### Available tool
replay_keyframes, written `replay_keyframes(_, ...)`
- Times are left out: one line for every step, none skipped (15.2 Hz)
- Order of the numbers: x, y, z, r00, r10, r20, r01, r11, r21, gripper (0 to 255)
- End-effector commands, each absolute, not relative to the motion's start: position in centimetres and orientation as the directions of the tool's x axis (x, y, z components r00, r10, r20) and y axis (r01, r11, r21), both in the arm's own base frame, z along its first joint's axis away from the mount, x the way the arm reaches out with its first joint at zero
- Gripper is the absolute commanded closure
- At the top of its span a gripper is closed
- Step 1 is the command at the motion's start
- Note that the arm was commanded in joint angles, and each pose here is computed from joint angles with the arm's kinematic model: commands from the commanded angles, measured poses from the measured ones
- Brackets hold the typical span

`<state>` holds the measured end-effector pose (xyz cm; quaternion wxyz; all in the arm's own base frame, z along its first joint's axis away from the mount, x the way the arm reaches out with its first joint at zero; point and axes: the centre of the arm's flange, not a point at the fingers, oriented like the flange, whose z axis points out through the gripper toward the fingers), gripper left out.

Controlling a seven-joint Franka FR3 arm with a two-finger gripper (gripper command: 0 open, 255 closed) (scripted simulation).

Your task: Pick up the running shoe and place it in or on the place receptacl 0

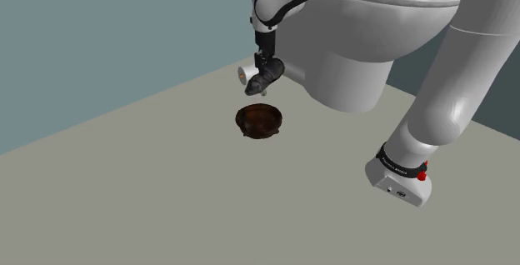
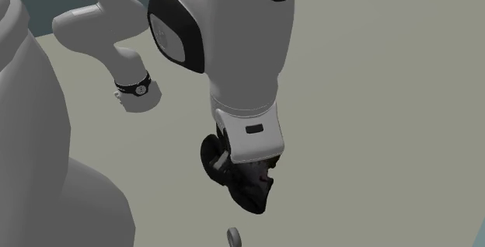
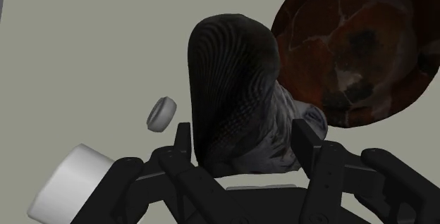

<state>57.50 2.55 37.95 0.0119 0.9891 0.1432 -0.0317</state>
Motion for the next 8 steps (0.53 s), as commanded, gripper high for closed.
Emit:
replay_keyframes(57.5,2.5,39.1,0.957,0.283,-0.066,0.284,-0.959,0.015,255)
replay_keyframes(57.5,2.5,39.6,0.957,0.283,-0.066,0.284,-0.959,0.015,255)
replay_keyframes(57.5,2.5,40.2,0.957,0.283,-0.066,0.284,-0.959,0.015,255)
replay_keyframes(57.5,2.5,40.7,0.957,0.283,-0.066,0.284,-0.959,0.015,255)
replay_keyframes(57.5,2.5,41.2,0.957,0.283,-0.066,0.284,-0.959,0.015,255)
replay_keyframes(57.5,2.5,41.4,0.957,0.283,-0.066,0.284,-0.959,0.015,255)
replay_keyframes(56.6,3.4,41.8,0.957,0.283,-0.066,0.284,-0.959,0.015,255)
replay_keyframes(55.8,4.4,42.1,0.957,0.283,-0.066,0.284,-0.959,0.015,255)
